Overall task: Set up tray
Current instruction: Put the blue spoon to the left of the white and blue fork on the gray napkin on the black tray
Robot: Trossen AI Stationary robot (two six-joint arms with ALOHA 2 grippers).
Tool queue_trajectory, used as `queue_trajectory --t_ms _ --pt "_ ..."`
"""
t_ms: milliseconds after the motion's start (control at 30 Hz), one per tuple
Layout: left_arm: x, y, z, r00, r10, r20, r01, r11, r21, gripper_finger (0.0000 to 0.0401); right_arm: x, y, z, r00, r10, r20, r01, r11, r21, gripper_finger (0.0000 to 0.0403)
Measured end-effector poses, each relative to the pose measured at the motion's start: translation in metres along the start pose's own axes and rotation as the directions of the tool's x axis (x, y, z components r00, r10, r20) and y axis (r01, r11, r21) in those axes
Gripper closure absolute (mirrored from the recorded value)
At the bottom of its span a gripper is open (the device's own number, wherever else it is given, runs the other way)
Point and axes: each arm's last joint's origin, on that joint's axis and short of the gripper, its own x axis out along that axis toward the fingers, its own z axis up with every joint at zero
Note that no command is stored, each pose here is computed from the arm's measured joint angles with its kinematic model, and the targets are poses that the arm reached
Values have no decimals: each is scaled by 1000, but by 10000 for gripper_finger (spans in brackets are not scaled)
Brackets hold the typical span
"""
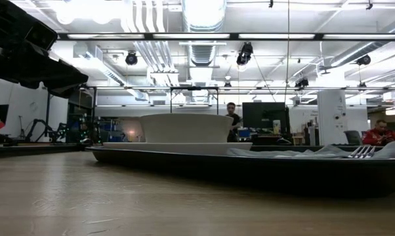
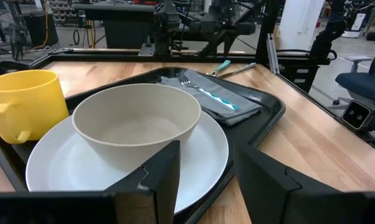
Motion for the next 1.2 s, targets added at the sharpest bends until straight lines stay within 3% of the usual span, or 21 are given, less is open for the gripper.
queue_trajectory --t_ms 167,500,833,1000,1200 --pt "0 0 0 1000 0 0 0 1000 0 265 8 -2 0 1000 24 -1 -24 1000 -19 239" --pt "0 0 0 1000 0 0 0 1000 0 265 30 -13 1 999 39 -31 -39 999 -22 248" --pt "0 0 0 1000 0 -1 0 1000 0 265 51 -16 -1 997 -34 -74 32 999 -31 252" --pt "0 0 0 1000 0 -6 0 1000 0 265 52 -13 -1 994 -62 -93 60 998 -28 283" --pt "0 0 0 1000 0 -5 0 1000 0 265 46 -10 -2 993 -56 -102 52 998 -43 368"
